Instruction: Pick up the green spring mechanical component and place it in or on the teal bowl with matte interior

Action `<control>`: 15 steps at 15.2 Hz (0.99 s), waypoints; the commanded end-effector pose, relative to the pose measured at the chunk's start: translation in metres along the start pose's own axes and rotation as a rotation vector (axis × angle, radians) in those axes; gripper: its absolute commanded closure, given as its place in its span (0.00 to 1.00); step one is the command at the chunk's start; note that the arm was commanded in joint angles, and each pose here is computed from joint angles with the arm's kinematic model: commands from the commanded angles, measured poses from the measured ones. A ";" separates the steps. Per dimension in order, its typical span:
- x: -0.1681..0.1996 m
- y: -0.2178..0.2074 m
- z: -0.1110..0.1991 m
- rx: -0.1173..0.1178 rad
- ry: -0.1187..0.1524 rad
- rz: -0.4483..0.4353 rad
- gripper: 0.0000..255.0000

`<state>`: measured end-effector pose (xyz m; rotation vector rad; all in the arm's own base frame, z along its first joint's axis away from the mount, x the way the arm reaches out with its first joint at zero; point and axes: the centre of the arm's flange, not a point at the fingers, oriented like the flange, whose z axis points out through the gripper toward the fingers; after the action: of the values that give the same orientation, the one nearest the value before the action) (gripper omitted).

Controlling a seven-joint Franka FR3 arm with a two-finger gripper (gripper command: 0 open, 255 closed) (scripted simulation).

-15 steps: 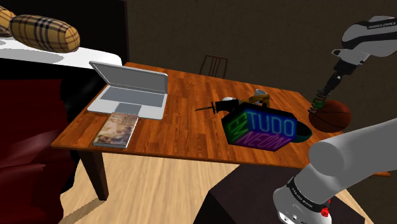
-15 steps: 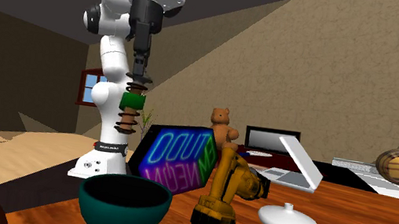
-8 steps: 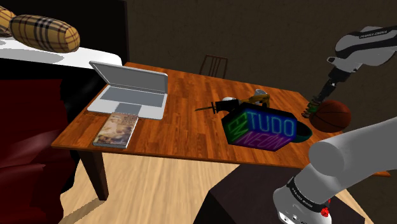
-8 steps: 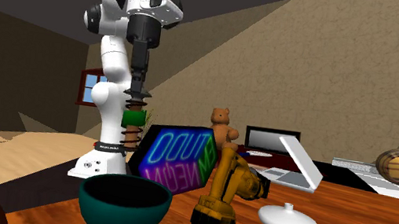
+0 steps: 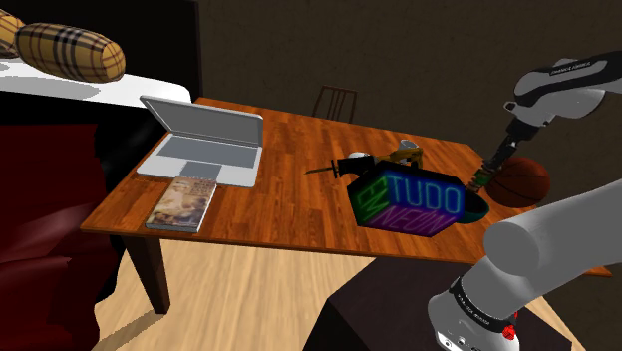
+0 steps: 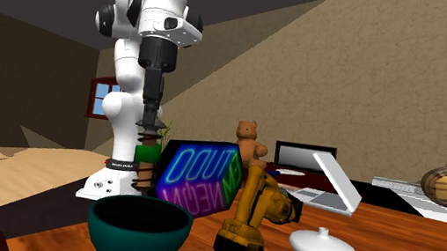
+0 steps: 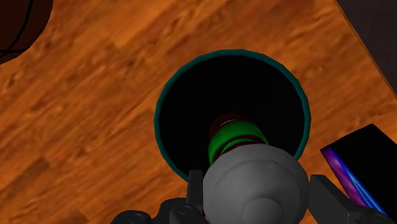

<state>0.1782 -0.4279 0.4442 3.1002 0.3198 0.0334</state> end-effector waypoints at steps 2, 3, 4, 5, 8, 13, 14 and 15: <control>0.000 -0.002 0.016 -0.001 0.000 0.000 1.00; 0.000 -0.002 0.022 -0.001 0.000 0.000 1.00; 0.000 -0.002 0.027 -0.001 0.000 0.000 1.00; 0.000 -0.002 0.032 -0.001 0.000 0.000 1.00; -0.001 -0.002 0.039 -0.001 0.000 0.000 1.00; -0.001 -0.002 0.039 -0.001 0.000 0.000 1.00; -0.001 -0.002 0.039 -0.001 0.000 0.000 1.00; -0.001 -0.002 0.039 -0.001 0.000 0.000 0.00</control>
<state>0.1782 -0.4268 0.4052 3.0995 0.3197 0.0342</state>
